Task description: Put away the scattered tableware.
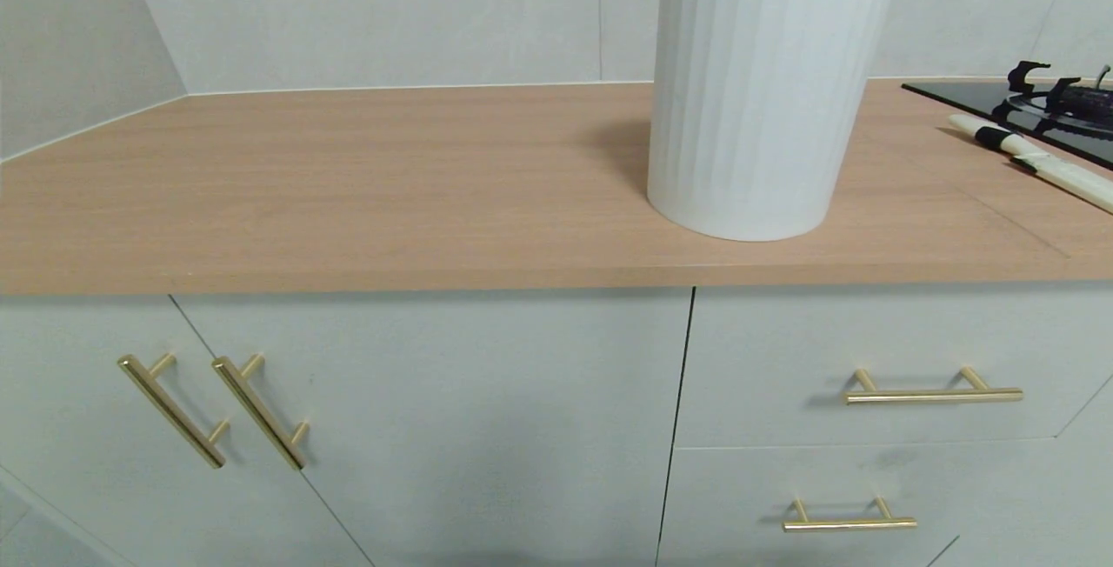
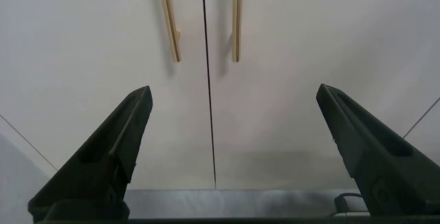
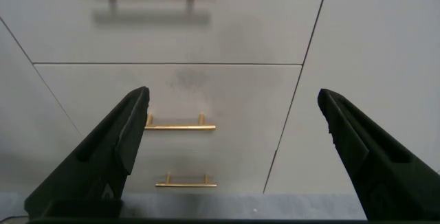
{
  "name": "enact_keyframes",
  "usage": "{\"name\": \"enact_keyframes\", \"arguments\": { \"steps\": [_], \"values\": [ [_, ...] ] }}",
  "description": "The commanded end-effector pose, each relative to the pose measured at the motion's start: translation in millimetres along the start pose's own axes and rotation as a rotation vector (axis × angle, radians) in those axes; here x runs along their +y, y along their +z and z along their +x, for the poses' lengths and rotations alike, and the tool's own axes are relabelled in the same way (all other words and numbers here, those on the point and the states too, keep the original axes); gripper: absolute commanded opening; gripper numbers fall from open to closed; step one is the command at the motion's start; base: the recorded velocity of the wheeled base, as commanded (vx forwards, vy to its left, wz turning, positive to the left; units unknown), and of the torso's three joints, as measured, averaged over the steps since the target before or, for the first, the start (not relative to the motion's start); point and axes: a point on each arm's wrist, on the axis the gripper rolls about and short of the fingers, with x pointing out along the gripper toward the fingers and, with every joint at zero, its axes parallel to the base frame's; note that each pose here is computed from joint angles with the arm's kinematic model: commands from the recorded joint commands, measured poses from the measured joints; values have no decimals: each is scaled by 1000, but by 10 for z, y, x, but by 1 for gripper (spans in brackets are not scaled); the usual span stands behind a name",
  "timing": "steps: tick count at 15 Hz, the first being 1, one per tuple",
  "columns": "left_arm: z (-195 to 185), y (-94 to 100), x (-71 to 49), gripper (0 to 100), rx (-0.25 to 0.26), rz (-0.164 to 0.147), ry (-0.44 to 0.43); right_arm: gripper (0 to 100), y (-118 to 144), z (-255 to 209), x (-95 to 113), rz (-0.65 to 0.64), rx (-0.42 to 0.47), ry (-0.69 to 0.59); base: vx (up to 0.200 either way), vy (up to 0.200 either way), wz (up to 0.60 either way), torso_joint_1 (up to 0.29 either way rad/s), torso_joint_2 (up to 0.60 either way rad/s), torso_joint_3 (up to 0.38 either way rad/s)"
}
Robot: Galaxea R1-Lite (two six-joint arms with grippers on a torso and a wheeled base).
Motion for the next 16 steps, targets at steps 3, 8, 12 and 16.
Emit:
{"name": "enact_keyframes", "arguments": {
  "steps": [3,8,12,16],
  "values": [
    [0,0,0,100,0,0,0,100,1,1,0,0,1,0,0,-200,0,6,4,2],
    [0,0,0,100,0,0,2,100,1,1,0,0,1,2,0,-200,0,3,3,4],
    [0,0,0,100,0,0,0,100,-3,2,0,0,3,0,0,-50,0,-1,2,2],
    [0,0,0,100,0,0,0,100,-3,2,0,0,3,0,0,0,0,0,0,0]
  ]
}}
